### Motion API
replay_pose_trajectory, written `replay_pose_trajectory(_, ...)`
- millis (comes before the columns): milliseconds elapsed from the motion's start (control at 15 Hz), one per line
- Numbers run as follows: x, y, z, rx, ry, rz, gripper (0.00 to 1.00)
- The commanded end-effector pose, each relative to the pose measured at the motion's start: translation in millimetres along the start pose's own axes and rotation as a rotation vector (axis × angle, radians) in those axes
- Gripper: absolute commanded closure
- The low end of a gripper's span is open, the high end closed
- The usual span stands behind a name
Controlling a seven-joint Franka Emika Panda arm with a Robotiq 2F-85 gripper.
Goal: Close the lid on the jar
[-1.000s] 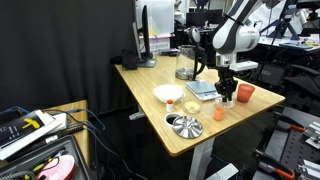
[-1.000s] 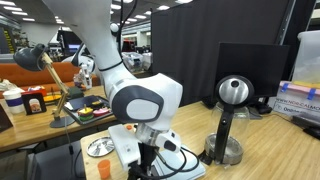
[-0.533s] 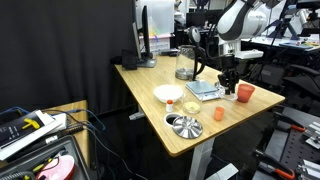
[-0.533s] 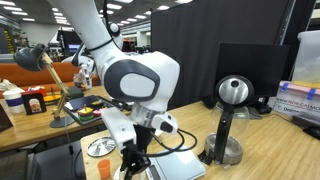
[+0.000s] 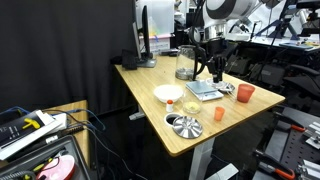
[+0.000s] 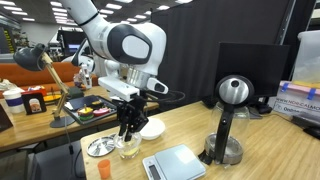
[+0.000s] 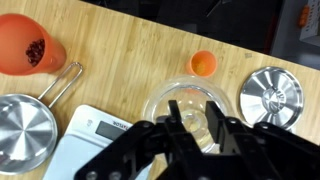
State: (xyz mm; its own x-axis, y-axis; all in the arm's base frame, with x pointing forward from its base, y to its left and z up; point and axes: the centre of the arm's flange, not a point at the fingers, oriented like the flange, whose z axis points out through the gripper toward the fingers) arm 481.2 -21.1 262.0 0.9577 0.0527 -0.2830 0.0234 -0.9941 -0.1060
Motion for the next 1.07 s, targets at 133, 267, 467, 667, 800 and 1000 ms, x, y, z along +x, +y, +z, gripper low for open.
replay_pose_trajectory(133, 32, -60, -17, -0.13, 0.004, -0.168, 0.92)
replay_pose_trajectory(267, 44, -82, -22, -0.173, 0.012, -0.221, 0.92)
replay_pose_trajectory(467, 59, -102, -22, -0.211, 0.014, -0.277, 0.92)
replay_pose_trajectory(667, 69, -103, -11, -0.231, -0.007, -0.289, 0.92)
replay_pose_trajectory(800, 73, -99, -2, -0.236, -0.025, -0.29, 0.92)
replay_pose_trajectory(1000, 79, -96, 8, -0.236, -0.047, -0.289, 0.92)
